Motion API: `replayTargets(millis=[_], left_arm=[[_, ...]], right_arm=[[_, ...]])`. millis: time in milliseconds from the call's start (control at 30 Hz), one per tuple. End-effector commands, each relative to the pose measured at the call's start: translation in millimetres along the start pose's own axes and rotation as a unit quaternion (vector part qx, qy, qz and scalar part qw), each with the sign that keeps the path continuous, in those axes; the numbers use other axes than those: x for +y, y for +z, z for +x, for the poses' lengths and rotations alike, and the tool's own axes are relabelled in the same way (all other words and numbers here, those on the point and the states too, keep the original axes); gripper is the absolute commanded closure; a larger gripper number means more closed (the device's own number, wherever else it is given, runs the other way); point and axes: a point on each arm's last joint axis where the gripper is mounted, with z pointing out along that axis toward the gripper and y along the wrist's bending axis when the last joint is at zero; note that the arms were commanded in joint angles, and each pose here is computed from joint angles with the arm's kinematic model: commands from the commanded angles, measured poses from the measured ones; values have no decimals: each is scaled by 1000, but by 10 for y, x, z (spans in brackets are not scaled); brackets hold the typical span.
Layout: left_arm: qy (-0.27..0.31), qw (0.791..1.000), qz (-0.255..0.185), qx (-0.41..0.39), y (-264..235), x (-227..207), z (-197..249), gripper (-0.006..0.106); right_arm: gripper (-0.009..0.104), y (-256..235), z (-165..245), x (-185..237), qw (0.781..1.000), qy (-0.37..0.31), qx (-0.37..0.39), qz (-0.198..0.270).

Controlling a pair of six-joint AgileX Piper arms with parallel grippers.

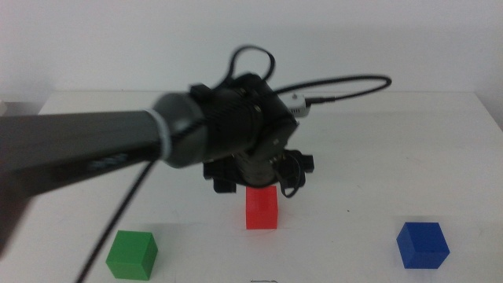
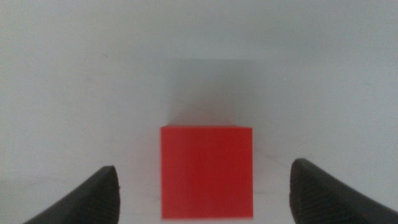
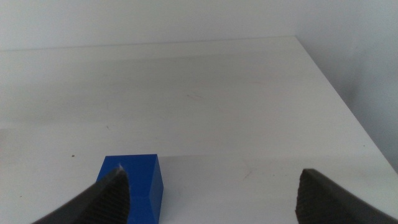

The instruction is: Stack red cubes first, then green, then blue cubes in a specific spot.

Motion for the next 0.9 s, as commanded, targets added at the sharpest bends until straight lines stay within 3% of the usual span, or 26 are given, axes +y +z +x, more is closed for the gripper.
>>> replayTargets(millis=[0,167,400,700,867], left_arm=[[4,998,33,-49,-484,35,-138,7],[48,995,26,-84,-1083,269,-165,7],[63,994,-55,-69,-1556,786,-86,7],[16,999,-30,16,-1529,1592,288,7],[-4,999,-23,39,-1440,1769,463,7]], right_arm=[[15,-57,-154,2,998,-8,-61,1],[15,-57,-154,2,998,-8,-61,1],[15,-57,-154,2,998,-8,-61,1],[15,-57,-154,2,998,-8,-61,1],[15,-57,-154,2,998,-8,-61,1]])
